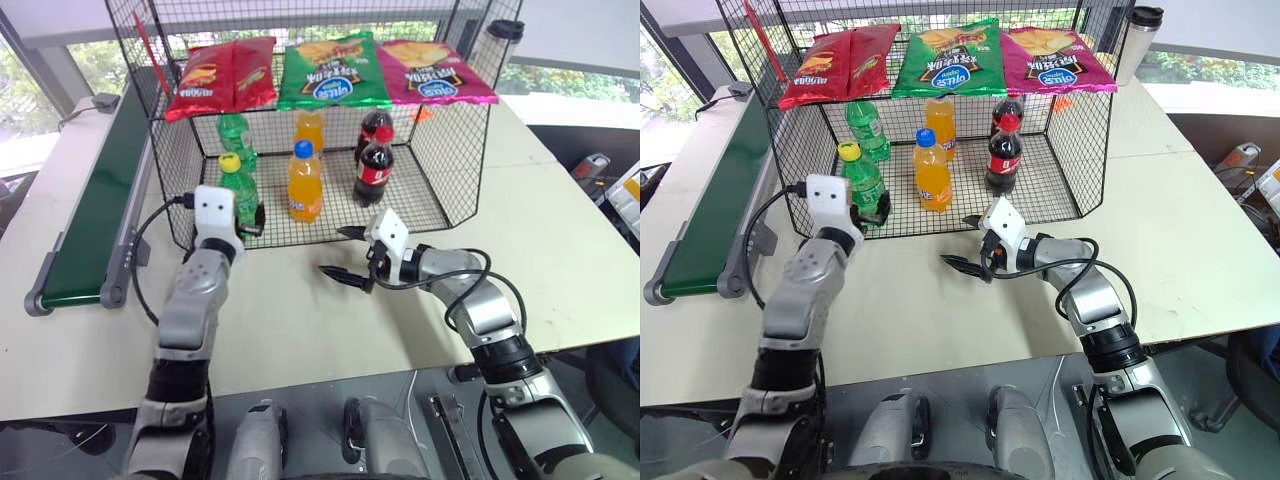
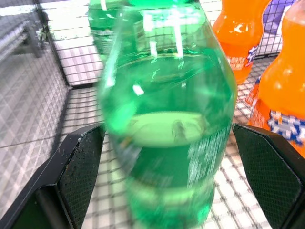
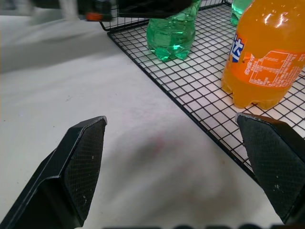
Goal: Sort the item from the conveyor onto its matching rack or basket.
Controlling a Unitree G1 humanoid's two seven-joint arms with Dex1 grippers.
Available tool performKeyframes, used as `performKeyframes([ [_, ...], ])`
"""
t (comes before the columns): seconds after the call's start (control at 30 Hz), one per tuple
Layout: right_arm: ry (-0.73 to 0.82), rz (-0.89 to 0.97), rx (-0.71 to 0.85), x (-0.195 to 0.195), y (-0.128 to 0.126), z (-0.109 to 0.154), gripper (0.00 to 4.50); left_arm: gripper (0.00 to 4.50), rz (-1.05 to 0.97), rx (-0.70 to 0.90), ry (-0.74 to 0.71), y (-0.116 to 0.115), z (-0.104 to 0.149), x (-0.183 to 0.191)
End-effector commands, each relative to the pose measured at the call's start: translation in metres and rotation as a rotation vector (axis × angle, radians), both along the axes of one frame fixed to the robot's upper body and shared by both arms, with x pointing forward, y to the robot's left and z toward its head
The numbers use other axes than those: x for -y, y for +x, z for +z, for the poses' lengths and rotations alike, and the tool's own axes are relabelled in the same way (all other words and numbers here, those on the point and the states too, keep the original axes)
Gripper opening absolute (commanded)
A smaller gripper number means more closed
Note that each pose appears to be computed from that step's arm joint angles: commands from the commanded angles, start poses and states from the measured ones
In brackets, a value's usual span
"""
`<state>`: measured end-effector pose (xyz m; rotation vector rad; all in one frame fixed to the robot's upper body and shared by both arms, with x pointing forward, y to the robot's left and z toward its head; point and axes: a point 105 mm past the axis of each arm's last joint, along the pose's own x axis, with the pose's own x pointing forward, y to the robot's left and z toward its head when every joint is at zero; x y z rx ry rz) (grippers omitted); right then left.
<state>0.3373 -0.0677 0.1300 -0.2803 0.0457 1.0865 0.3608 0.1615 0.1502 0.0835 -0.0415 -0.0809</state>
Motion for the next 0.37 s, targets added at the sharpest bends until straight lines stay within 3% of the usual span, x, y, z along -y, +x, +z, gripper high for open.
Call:
performKeyframes([
  [0.03, 0.03, 0.027, 0.056, -0.004, -0.002, 0.017, 4.5, 4.42, 0.001, 0.027, -0.005, -0.021, 0.012, -0.007],
  [0.37, 0.028, 0.027, 0.06, -0.004, 0.0, 0.02, 4.5, 4.42, -0.024, -0.06, 0.003, -0.06, -0.003, -0.008],
])
